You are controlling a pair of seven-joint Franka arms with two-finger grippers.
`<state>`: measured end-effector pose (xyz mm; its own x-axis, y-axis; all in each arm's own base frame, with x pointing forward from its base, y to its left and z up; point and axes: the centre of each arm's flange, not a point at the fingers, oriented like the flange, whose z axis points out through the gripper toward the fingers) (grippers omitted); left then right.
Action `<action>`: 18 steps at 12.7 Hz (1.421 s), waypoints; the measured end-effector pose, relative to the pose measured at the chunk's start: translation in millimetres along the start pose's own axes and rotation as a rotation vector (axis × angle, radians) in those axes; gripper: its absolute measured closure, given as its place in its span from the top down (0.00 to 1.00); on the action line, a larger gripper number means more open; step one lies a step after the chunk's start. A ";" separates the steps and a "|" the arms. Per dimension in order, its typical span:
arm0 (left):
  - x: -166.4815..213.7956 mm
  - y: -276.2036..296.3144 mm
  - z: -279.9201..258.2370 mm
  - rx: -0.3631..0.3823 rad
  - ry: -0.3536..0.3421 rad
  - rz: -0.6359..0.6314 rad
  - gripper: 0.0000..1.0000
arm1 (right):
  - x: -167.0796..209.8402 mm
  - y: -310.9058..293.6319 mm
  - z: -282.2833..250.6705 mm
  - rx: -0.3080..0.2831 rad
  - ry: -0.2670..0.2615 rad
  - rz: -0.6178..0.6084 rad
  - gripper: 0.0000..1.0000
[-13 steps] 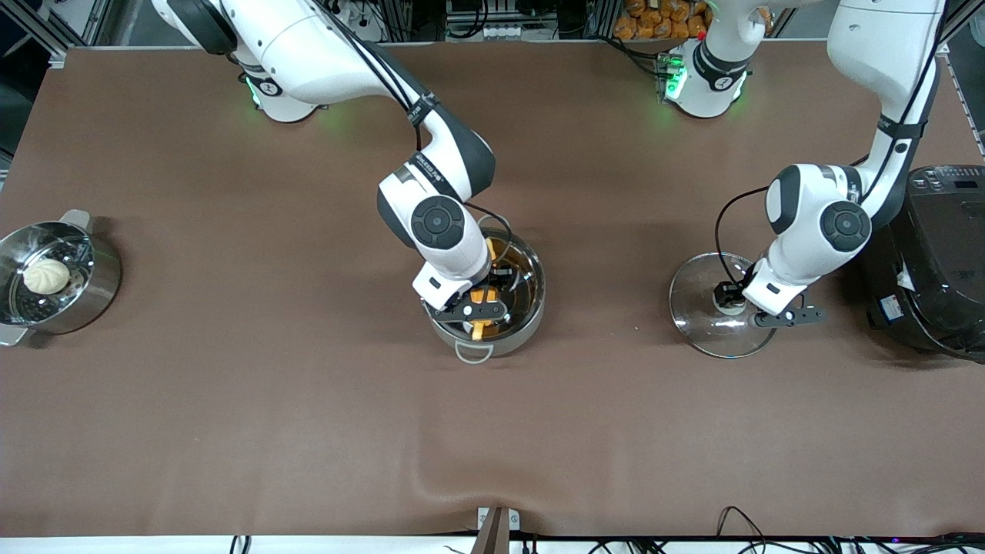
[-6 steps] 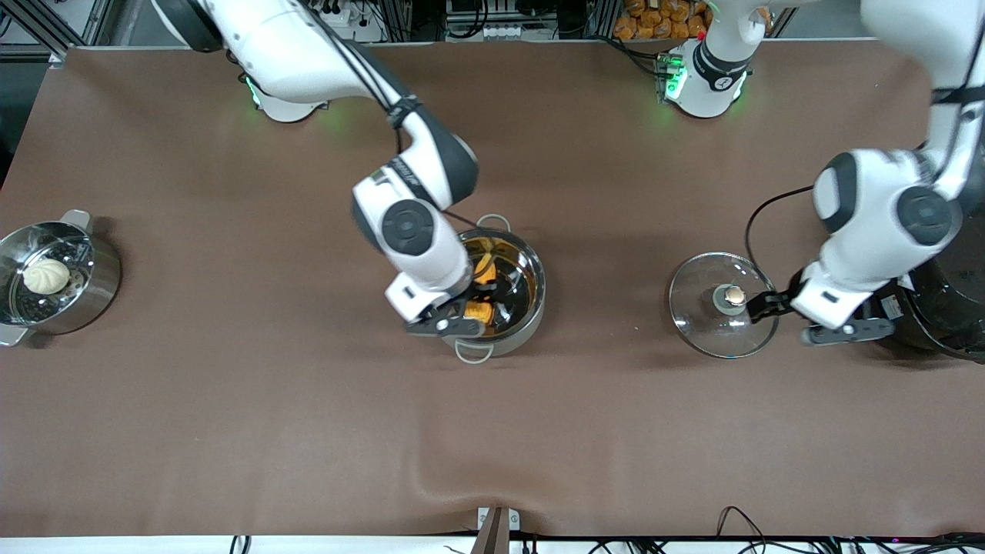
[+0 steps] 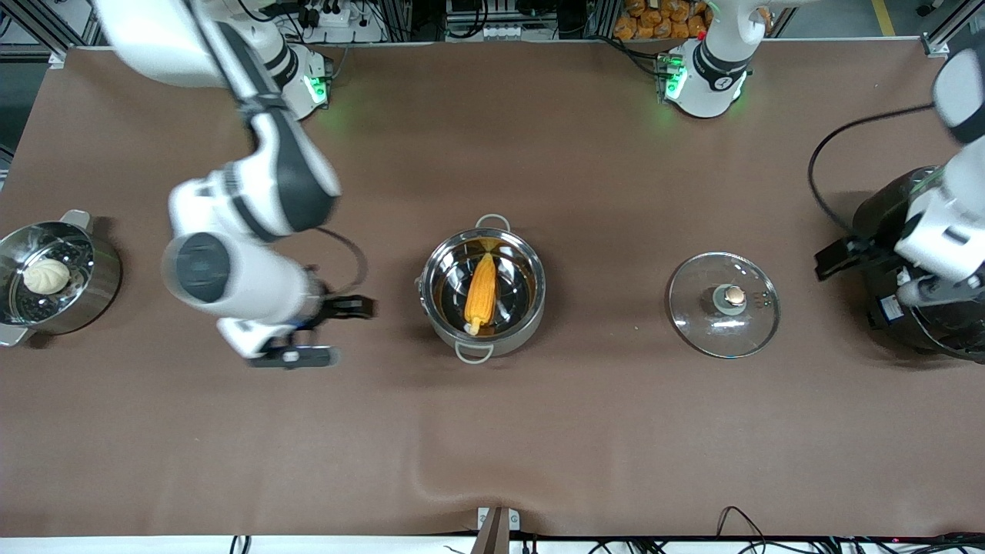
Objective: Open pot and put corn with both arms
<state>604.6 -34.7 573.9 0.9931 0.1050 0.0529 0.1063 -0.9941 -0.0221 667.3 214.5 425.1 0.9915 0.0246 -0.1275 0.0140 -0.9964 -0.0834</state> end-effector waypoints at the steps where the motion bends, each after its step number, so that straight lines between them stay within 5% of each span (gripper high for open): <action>1: -6.1 0.7 -16.0 0.000 0.004 0.003 1.00 | -3.9 31.7 -9.3 0.000 -0.003 -0.029 1.00; 7: -29.2 9.1 -46.5 0.005 -0.016 0.023 1.00 | -82.0 204.3 -103.3 -0.006 0.063 -0.074 1.00; 11: -35.5 3.3 -42.9 0.017 -0.078 0.015 1.00 | -137.4 207.7 -159.6 -0.059 0.074 -0.046 1.00; 15: -39.3 3.6 -49.2 0.006 -0.100 0.014 1.00 | -157.3 202.5 -183.5 -0.063 0.040 -0.002 1.00; 18: -40.6 3.3 -48.8 0.005 -0.111 0.013 1.00 | -162.9 202.8 -206.1 -0.064 0.063 0.006 1.00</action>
